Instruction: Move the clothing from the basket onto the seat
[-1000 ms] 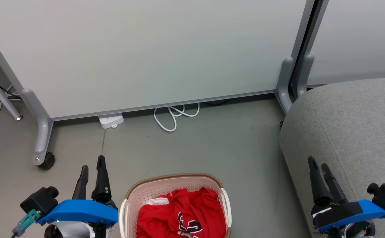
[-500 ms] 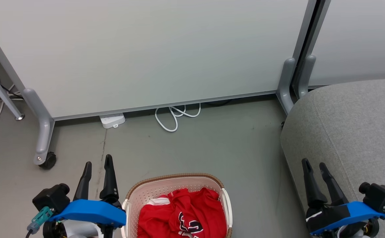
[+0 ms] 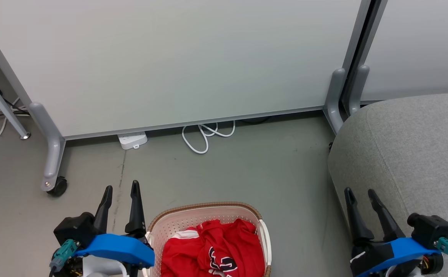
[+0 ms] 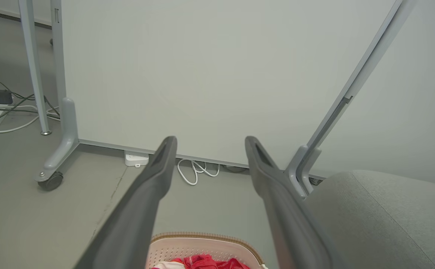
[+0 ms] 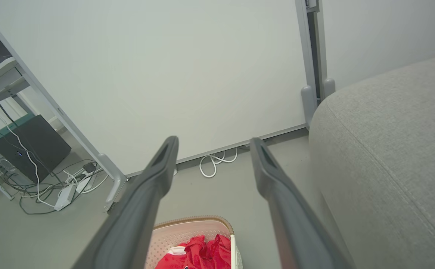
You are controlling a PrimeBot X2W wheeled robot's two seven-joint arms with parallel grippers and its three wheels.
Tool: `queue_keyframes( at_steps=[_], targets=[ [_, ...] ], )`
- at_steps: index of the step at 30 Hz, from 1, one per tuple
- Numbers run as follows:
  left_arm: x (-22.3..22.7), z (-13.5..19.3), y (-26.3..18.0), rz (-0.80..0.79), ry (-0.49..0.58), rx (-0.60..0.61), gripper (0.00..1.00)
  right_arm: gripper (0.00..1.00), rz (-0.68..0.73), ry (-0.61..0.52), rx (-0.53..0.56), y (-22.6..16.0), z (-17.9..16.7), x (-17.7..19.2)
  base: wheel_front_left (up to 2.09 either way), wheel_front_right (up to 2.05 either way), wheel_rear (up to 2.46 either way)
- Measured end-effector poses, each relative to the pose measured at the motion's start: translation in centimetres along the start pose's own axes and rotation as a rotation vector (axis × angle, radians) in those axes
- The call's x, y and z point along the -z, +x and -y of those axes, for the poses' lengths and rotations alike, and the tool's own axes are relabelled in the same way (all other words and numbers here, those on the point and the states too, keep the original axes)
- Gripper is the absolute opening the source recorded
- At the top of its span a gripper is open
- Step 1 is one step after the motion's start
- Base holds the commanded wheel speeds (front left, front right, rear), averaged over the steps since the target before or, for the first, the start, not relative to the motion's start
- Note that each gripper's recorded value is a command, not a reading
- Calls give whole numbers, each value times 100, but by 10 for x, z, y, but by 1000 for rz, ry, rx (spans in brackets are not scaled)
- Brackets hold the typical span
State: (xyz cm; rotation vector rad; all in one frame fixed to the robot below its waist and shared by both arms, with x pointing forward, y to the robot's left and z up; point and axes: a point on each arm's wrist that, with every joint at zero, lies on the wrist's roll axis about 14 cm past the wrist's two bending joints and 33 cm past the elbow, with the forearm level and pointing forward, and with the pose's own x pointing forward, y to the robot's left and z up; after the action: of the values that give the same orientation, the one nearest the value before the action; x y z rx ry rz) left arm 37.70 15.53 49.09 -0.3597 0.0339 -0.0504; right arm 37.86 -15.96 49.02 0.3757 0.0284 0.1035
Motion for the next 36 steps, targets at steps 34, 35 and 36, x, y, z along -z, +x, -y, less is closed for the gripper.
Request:
queue_keyframes(
  at_steps=[34, 35, 36],
  targets=[
    [13, 9, -4, -4, 267, 62, 100, 100, 5, -297, -79, 0, -12, 6, 0, 0, 0],
    [13, 8, -4, -6, 272, 61, 100, 100, 6, -304, -80, 0, -12, 5, 0, 0, 0],
    [14, 8, -5, -7, 279, 61, 100, 100, 6, -311, -81, 0, -12, 5, 0, 0, 0]
  ],
)
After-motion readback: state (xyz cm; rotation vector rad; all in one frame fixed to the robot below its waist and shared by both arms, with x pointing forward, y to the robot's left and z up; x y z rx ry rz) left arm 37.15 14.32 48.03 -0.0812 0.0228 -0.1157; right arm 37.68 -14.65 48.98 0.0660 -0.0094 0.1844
